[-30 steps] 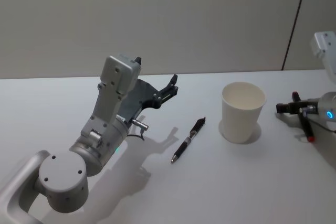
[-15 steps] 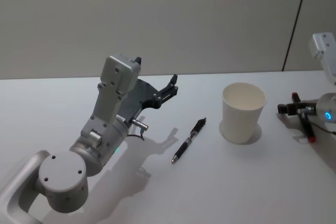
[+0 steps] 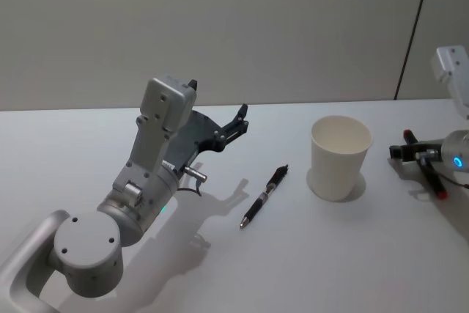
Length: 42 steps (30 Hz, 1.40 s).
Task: Place the pen into the pen holder.
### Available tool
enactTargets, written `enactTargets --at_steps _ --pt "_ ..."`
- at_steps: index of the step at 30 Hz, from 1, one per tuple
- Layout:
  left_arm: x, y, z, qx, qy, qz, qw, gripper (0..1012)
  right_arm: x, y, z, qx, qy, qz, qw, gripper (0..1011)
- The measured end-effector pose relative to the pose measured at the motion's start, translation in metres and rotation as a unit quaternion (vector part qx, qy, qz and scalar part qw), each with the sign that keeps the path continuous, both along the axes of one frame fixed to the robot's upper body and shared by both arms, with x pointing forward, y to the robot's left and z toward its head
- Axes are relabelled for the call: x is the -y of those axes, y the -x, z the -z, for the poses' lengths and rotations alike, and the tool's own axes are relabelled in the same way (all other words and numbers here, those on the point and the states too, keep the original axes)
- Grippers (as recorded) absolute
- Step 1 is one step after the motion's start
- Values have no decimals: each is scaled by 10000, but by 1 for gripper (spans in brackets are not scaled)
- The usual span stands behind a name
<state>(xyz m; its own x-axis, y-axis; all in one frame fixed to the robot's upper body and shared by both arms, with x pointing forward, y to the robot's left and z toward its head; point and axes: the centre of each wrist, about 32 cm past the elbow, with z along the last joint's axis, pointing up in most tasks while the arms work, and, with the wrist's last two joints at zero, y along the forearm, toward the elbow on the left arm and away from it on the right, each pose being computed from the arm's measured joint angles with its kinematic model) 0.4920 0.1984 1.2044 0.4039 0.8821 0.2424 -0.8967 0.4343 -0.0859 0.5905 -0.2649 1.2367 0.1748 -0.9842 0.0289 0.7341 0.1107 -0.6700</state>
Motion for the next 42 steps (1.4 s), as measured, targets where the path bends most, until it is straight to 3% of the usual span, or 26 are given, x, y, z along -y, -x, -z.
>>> enactTargets --at_steps 42 --pt "0 0 0 0 0 0 10000 1001 1 1 5 -12 9 8 10000 330"
